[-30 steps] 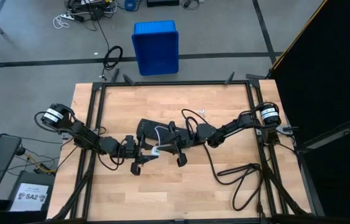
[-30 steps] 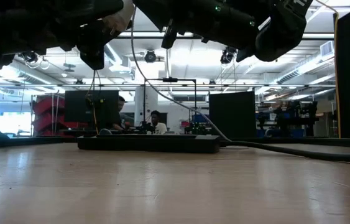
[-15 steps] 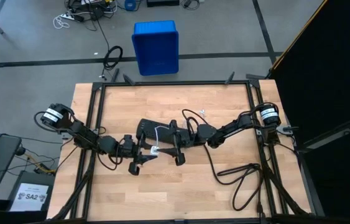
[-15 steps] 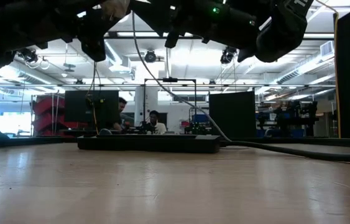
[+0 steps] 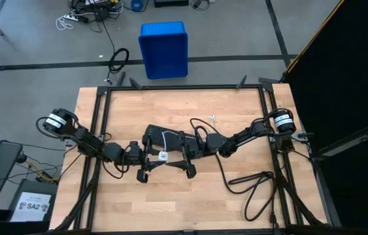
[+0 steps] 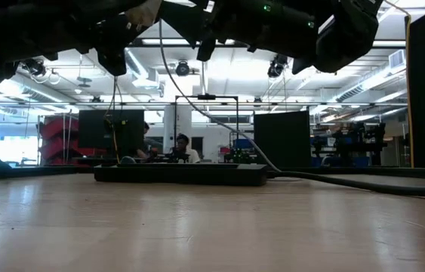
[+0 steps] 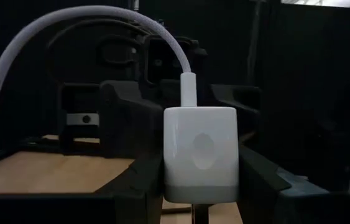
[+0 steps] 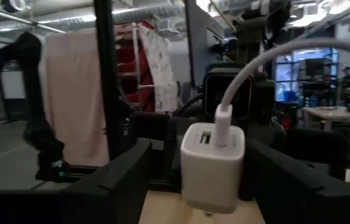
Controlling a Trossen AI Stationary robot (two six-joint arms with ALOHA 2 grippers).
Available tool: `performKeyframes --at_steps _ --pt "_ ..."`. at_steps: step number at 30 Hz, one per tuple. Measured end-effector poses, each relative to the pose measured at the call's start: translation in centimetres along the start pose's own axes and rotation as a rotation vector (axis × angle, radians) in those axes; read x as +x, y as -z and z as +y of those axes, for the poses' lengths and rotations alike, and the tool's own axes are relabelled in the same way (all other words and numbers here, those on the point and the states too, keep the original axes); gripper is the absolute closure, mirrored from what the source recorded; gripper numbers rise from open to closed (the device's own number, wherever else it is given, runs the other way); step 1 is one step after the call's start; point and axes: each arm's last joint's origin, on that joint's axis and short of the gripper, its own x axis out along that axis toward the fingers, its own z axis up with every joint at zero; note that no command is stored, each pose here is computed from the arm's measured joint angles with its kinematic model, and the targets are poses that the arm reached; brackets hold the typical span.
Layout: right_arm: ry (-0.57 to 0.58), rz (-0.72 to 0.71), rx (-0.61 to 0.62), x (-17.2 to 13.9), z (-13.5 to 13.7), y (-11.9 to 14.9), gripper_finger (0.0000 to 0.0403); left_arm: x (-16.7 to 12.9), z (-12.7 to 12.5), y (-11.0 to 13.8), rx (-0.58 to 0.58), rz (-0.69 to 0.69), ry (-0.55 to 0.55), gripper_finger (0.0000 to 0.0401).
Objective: Insert USB
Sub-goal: Insert the white charger adapter into the black outlet extension
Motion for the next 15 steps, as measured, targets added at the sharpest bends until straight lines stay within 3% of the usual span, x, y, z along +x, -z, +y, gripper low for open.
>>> performKeyframes --at_steps 7,15 --pt "0.038 0.013 0.031 0.0 -0.1 0.1 0.0155 0.0 0.0 0.1 -0.002 0.008 -0.009 0.0275" --pt "0.080 0.097 0.065 1.3 -0.4 0.0 0.0167 0.0 0.0 0.1 -0.002 0.013 -0.008 0.0275"
